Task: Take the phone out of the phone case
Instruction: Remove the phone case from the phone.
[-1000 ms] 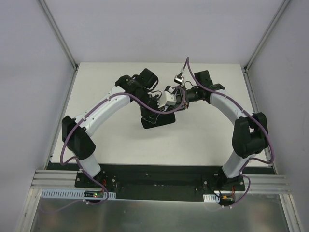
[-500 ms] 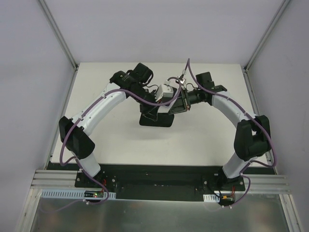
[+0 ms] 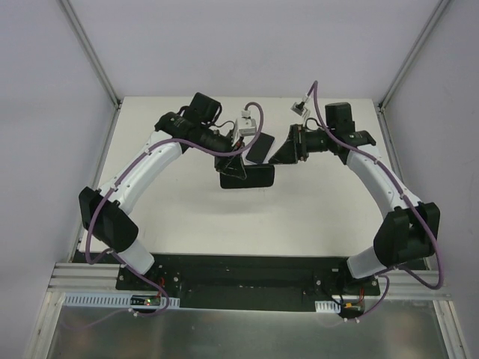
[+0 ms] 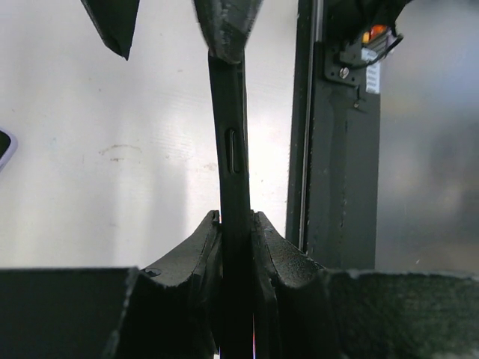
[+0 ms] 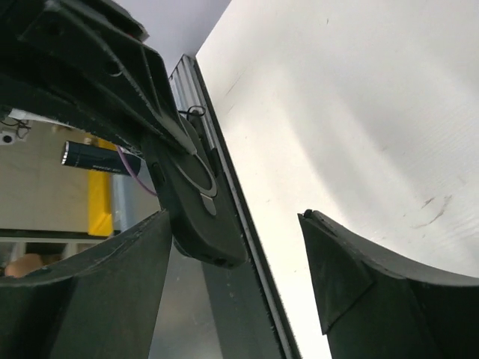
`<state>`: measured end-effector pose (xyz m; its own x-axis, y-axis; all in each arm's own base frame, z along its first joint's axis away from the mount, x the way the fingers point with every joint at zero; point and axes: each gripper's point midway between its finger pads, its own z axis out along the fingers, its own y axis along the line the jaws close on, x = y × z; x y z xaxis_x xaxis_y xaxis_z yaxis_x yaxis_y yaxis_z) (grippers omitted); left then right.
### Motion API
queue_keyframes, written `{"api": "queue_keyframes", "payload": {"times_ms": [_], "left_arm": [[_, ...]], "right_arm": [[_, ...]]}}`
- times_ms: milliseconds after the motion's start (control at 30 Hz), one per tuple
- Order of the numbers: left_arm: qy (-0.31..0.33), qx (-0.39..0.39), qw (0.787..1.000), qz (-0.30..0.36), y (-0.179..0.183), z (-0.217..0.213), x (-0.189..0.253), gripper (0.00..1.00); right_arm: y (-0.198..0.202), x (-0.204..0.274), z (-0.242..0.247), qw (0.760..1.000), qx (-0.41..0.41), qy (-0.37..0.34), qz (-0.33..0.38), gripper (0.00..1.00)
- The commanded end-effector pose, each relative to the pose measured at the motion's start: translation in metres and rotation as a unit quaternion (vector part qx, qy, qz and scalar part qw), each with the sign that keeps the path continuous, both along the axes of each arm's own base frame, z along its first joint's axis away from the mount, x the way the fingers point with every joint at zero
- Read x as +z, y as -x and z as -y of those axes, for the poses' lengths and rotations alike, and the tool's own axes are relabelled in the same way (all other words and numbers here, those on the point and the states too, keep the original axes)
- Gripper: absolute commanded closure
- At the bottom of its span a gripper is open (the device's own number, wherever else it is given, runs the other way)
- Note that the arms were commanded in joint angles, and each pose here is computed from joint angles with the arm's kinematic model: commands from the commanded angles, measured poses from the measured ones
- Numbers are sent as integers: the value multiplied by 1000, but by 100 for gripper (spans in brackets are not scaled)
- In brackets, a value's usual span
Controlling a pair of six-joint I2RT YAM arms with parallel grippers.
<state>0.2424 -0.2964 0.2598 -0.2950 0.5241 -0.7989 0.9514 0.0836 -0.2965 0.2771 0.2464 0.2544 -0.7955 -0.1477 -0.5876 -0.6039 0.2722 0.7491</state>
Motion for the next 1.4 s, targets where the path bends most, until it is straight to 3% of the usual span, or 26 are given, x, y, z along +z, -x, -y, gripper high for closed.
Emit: {"api": "queue_keyframes", "payload": {"times_ms": [0, 400, 567, 700, 867, 967, 1067, 1100, 1133, 1167, 1367], "left_arm": [[108, -4, 994, 11, 2, 8, 61, 100], [141, 101, 985, -28, -41, 15, 76, 100], [160, 103, 980, -64, -41, 22, 79, 100], [168, 102, 978, -75, -39, 23, 79, 100], [166, 106, 977, -79, -42, 24, 73, 100], [167, 98, 977, -89, -41, 22, 70, 100], [165, 80, 978, -99, -34, 20, 66, 66], [161, 76, 979, -98, -31, 19, 63, 46], [158, 71, 980, -97, -28, 17, 61, 8], [151, 63, 982, -89, -25, 15, 57, 1], [106, 31, 992, -63, -11, 1, 35, 1]], "right_arm": [[5, 26, 2, 995, 3, -29, 91, 23], [7, 50, -14, 989, 20, -101, 108, 20], [5, 53, -24, 988, 26, -110, 105, 26], [7, 56, -27, 987, 37, -118, 103, 50], [13, 63, -26, 986, 49, -127, 98, 100], [17, 68, -23, 986, 47, -127, 99, 100], [18, 66, -16, 987, 41, -99, 123, 100], [20, 63, -14, 987, 42, -83, 128, 100], [21, 64, -12, 987, 45, -74, 139, 100], [22, 69, -11, 985, 48, -67, 148, 100], [32, 88, -2, 978, 99, -21, 184, 100]]}}
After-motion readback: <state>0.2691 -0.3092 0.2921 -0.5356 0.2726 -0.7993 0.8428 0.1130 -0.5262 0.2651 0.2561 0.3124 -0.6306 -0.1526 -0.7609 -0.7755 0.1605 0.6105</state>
